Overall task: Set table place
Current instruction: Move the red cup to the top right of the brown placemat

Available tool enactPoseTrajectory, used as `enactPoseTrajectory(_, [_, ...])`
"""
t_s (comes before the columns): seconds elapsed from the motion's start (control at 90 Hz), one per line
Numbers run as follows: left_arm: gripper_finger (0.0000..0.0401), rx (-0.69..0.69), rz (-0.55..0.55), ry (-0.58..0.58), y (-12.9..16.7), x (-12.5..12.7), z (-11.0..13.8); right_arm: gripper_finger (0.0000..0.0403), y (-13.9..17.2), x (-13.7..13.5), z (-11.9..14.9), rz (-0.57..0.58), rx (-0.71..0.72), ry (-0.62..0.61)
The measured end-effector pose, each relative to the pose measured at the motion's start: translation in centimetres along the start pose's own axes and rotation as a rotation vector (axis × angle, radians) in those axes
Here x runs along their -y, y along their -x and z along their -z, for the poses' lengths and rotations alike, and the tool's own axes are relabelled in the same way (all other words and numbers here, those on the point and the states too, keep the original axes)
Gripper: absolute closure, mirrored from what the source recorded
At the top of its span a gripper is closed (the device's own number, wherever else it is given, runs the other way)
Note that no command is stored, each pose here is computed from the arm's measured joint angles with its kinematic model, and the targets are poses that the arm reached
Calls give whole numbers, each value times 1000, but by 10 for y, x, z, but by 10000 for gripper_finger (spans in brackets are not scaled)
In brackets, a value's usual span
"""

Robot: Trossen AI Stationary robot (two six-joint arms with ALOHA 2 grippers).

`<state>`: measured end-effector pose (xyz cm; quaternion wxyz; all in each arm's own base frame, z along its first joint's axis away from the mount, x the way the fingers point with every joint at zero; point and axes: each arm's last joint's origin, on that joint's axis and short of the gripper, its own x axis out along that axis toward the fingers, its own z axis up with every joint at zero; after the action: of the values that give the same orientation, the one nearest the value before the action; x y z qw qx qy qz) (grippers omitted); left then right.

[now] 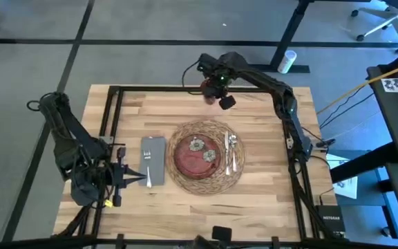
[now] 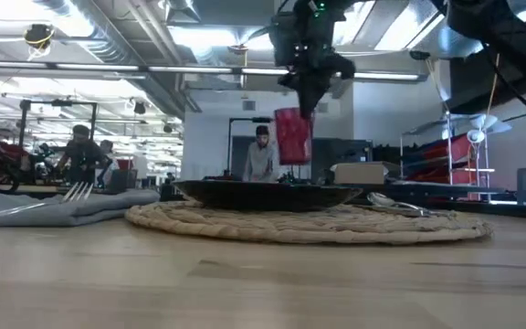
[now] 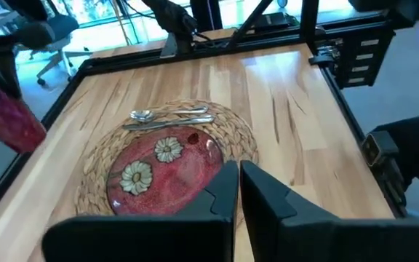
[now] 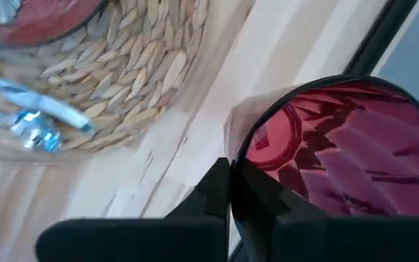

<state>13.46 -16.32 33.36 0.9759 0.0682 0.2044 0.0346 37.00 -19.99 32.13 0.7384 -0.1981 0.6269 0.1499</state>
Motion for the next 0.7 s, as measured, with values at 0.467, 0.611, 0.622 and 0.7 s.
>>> enactPoseTrajectory(0.467, [401,-17,7,34,-2,4,13,403,-1,-17,-29,-53,123,58])
enactPoseTrajectory(0.611, [401,-15,7,37,-2,5,13,403,-1,-27,-57,-25,253,158])
enactPoseTrajectory(0.622, [401,-15,7,37,-2,5,13,403,-1,-28,-59,-25,262,163])
enactPoseTrajectory(0.7, [401,-15,7,40,-2,5,13,403,-1,-35,-67,-42,283,191])
